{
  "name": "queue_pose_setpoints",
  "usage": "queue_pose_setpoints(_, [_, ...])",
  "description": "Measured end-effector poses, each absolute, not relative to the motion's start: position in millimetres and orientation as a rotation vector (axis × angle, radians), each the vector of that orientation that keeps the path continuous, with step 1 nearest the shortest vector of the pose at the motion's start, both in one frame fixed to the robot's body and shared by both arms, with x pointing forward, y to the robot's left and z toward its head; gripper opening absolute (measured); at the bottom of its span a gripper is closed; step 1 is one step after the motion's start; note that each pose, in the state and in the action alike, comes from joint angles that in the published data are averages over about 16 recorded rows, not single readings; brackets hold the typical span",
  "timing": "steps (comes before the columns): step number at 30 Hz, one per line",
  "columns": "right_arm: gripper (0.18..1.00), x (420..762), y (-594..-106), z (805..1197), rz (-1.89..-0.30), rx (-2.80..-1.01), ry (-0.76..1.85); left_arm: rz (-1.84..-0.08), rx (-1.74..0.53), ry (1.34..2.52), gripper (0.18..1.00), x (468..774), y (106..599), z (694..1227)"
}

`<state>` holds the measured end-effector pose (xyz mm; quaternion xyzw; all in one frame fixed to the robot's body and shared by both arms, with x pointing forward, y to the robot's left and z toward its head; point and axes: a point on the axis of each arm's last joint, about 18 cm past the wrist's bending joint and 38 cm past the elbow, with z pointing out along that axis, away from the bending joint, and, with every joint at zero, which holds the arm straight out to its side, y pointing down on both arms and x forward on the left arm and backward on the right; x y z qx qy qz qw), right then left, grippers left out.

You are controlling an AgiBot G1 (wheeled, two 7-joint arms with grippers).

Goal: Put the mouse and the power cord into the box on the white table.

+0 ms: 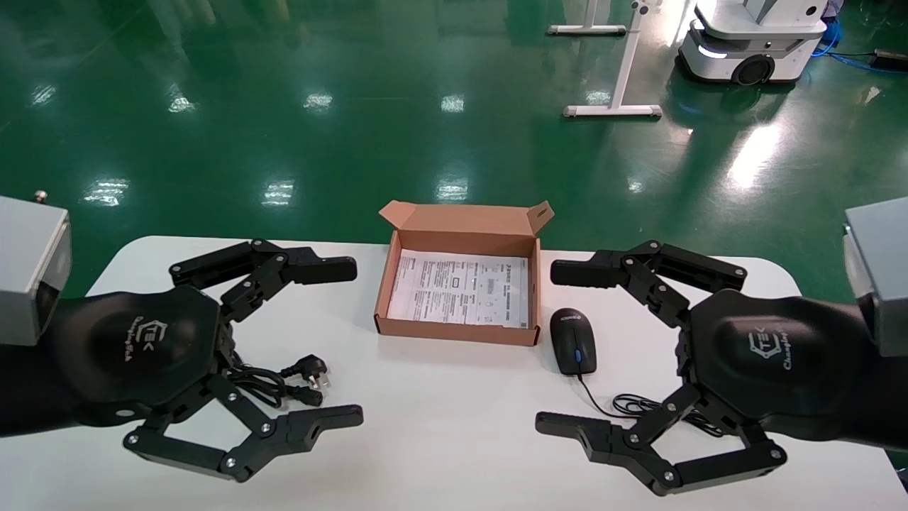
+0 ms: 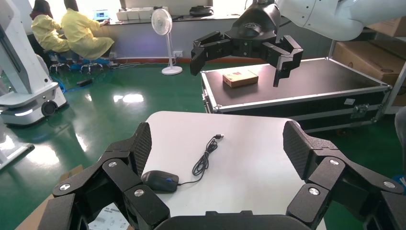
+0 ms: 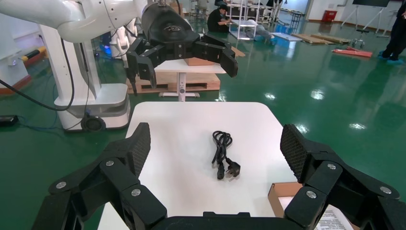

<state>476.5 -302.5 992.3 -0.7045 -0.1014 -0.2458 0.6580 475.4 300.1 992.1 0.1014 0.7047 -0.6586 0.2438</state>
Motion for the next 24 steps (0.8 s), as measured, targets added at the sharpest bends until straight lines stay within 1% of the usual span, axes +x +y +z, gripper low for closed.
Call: queue_pose_setpoints(24, [1.001, 476.5, -302.5, 992.3, -0.557, -1.595, -0.230, -1.799, 0.277, 1.925, 1.000, 475.4, 300.1, 992.1])
